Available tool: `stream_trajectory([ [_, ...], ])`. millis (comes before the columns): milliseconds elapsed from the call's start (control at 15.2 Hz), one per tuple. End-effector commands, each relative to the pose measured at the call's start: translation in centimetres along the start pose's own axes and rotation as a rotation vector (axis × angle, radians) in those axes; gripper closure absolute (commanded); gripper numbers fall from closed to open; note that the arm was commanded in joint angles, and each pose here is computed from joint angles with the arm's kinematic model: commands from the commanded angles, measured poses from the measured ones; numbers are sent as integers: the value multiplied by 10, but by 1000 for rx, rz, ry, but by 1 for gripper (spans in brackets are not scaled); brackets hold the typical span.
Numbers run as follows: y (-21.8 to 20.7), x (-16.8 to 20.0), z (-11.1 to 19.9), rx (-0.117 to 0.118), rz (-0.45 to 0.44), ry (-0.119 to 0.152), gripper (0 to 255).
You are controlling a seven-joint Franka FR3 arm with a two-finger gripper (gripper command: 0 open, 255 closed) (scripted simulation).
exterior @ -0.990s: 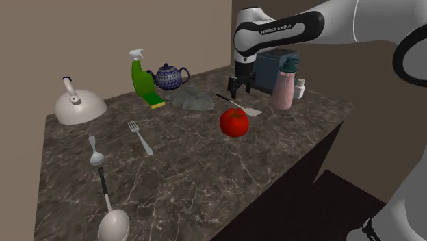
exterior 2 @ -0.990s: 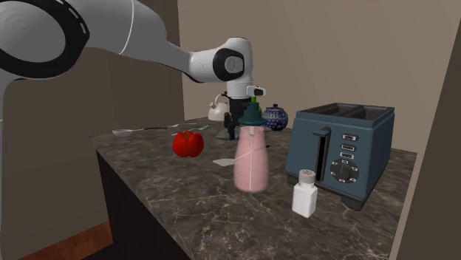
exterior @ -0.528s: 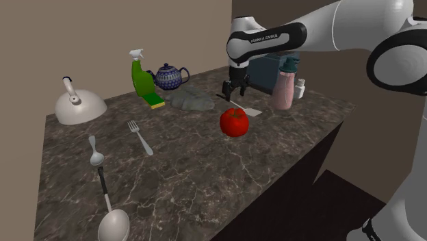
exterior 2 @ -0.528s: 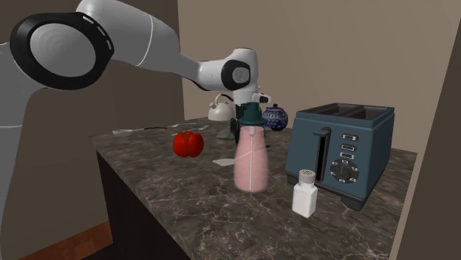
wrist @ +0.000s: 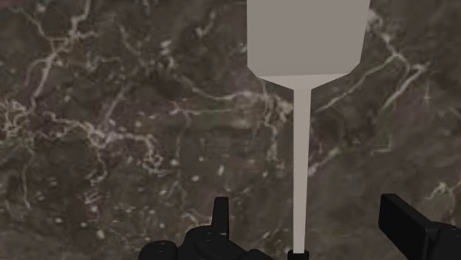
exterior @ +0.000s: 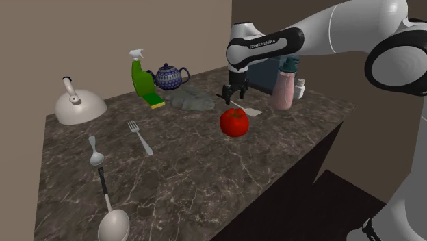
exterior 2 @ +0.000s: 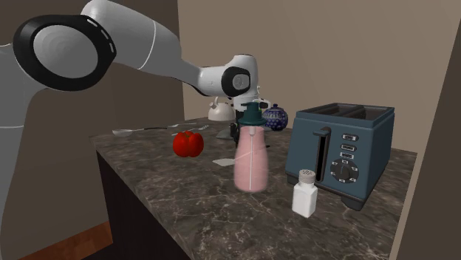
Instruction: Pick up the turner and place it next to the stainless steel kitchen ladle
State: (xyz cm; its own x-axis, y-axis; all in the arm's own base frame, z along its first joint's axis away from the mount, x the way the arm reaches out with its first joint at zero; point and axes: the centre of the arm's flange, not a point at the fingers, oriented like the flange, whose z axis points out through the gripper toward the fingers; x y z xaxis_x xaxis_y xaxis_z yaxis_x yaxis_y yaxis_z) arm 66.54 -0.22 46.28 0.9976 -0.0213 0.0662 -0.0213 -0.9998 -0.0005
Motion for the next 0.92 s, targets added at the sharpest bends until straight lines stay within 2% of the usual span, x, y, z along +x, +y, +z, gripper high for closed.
stream_trajectory([
  [0, 0, 0, 0, 0, 0, 0, 0],
  [66, 0, 0, 0, 0, 0, 0, 0],
  [132, 0, 0, 0, 0, 0, 0, 255],
  [726, 0, 0, 0, 0, 0, 0, 255],
  [858, 0, 1, -10, 0, 0, 0, 255],
])
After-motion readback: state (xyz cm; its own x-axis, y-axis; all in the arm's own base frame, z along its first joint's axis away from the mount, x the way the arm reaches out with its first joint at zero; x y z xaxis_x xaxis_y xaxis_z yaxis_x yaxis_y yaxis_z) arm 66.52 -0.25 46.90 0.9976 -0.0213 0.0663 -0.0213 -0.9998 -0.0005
